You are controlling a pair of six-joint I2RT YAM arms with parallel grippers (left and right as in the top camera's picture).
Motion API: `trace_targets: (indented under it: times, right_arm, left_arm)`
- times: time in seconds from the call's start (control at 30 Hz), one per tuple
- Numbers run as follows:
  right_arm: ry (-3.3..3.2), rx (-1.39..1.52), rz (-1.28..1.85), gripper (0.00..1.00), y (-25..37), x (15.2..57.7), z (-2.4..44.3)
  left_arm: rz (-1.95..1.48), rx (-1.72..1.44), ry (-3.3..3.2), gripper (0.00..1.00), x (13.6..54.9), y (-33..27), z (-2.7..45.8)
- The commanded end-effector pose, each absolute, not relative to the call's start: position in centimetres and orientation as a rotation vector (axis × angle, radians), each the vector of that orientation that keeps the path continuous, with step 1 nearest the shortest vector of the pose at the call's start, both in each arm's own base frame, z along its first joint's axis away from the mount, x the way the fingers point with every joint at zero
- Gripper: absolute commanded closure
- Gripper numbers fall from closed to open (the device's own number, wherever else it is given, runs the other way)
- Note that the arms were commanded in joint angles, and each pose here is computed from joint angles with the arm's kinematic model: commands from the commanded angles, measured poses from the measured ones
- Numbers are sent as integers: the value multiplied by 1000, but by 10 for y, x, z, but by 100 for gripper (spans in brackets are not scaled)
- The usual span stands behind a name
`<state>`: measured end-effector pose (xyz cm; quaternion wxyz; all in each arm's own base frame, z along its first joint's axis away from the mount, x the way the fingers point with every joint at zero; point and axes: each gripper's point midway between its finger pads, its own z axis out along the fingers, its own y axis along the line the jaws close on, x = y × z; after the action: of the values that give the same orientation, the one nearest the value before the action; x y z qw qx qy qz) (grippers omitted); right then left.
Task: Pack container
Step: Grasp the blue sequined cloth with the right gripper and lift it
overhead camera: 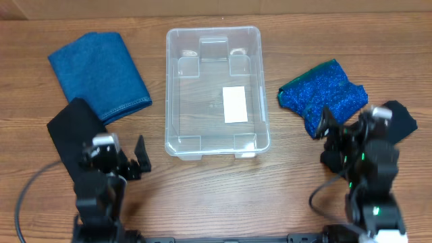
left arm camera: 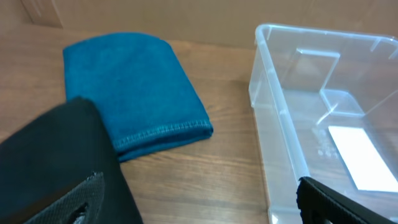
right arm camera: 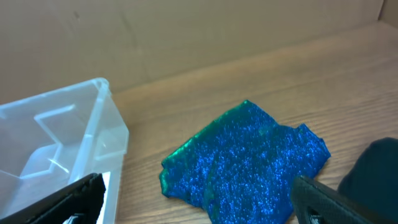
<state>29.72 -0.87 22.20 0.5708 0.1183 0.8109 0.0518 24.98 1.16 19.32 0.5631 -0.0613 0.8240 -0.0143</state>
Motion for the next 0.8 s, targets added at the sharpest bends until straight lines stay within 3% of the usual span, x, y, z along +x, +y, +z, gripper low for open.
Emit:
trace_targets:
  times: [0.0,0.33,0.77]
  right_arm:
    - [2003,293,146,0,-10,334,248]
    - [2367,509,456,0,-52,386,209]
    - [2685,940,278,0,-104,365,78]
  left_arm:
    - [5,-108,2040,0,272,15,222]
    - [-53,-106,2431,0,306,8,224]
    - [-112,-87,2466,0,313,0,218]
